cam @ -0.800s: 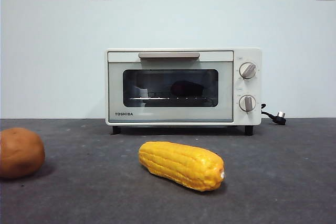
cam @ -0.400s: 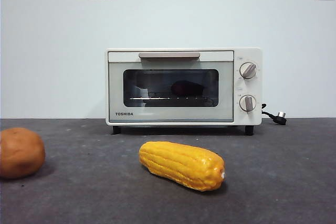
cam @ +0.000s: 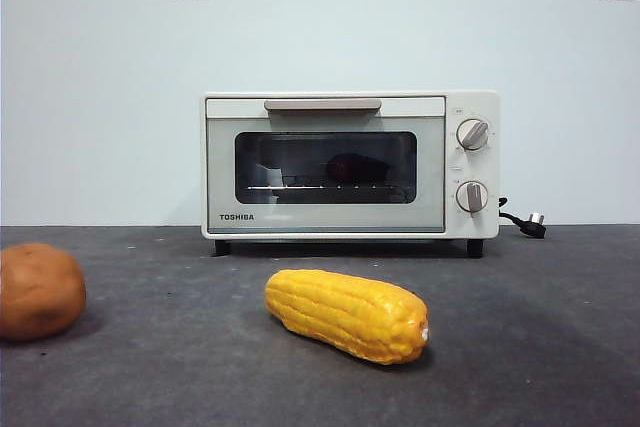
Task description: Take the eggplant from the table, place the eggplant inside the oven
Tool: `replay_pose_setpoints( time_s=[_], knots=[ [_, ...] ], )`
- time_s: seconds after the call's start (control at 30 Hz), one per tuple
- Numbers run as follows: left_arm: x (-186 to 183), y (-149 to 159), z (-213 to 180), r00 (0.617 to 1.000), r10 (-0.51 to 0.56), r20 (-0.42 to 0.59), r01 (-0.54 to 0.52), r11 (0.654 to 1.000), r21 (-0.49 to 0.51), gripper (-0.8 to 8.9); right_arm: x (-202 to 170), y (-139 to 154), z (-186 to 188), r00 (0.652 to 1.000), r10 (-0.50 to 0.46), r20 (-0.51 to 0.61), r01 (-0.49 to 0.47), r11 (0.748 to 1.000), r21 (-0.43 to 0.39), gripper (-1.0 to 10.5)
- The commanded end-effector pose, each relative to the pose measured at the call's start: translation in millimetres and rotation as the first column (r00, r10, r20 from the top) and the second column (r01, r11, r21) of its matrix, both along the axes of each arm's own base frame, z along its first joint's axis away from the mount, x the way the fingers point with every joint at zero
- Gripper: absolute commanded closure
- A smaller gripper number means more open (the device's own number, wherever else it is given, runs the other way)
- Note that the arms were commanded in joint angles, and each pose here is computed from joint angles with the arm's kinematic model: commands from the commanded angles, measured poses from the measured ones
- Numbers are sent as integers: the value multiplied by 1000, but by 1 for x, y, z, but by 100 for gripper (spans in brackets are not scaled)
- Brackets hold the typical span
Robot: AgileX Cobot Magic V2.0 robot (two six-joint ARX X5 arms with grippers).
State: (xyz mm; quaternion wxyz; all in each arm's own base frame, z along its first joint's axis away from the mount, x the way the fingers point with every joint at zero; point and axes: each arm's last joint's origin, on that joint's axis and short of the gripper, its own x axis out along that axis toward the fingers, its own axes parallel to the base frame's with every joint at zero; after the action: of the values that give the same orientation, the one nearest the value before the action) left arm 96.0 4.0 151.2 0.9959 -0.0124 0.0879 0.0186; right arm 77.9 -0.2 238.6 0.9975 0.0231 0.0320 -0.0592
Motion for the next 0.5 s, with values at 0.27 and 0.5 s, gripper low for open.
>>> replay_pose_setpoints(
  time_s=[0.27,0.5],
  knots=[
    [1,0,-2,1000,6,1,-6,1000,-10,817,6,0,-40,1000,2,-9,-2,1000,-7,947],
    [1,0,-2,1000,6,1,-6,1000,-10,818,11,1,-58,999,1,-47,-1,1000,-9,947]
  ],
)
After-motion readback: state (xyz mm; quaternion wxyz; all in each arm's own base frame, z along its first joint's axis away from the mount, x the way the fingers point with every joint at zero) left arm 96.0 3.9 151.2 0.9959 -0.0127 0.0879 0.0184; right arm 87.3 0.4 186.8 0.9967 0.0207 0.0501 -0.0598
